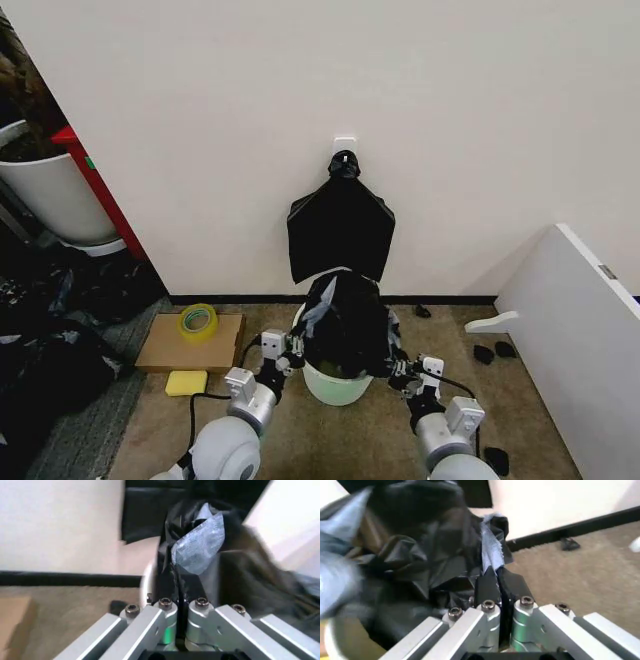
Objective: Place the garbage bag over the trash bin.
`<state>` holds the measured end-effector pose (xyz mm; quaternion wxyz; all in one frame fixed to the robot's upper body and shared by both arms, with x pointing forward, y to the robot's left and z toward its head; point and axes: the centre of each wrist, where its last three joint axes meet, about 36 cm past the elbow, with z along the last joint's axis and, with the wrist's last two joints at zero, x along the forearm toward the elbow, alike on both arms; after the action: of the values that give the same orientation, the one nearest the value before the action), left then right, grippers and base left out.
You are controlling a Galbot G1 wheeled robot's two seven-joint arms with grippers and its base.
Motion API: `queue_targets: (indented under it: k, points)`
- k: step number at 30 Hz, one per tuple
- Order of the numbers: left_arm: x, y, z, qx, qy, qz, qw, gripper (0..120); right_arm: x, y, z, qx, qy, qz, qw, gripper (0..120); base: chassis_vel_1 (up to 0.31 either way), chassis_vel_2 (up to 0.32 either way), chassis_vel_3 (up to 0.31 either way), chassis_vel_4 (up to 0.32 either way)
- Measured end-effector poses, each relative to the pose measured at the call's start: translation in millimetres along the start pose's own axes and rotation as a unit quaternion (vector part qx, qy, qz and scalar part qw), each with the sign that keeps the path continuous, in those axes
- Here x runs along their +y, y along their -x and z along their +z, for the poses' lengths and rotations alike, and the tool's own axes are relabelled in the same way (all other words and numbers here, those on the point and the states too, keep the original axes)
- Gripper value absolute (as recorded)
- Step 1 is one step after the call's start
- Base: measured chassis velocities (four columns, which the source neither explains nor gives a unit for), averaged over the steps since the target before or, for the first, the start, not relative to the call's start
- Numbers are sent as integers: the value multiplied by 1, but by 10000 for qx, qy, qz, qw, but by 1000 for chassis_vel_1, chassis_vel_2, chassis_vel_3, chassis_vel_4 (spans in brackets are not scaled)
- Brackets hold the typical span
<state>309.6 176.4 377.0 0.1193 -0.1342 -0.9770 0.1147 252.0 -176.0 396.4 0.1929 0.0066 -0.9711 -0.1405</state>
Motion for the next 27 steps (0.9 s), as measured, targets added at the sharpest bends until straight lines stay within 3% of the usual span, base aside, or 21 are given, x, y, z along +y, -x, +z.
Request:
queue_targets:
  k: [17,27]
  points:
    - [10,-34,20,676,-18,-425,9968,0,3,-5,17,718,-542,107,9959,0,0,0,0,0]
    - [17,-12,31,861,17,-529,9949,0,-6,20,33,1011,-729,236,9919,0,0,0,0,0]
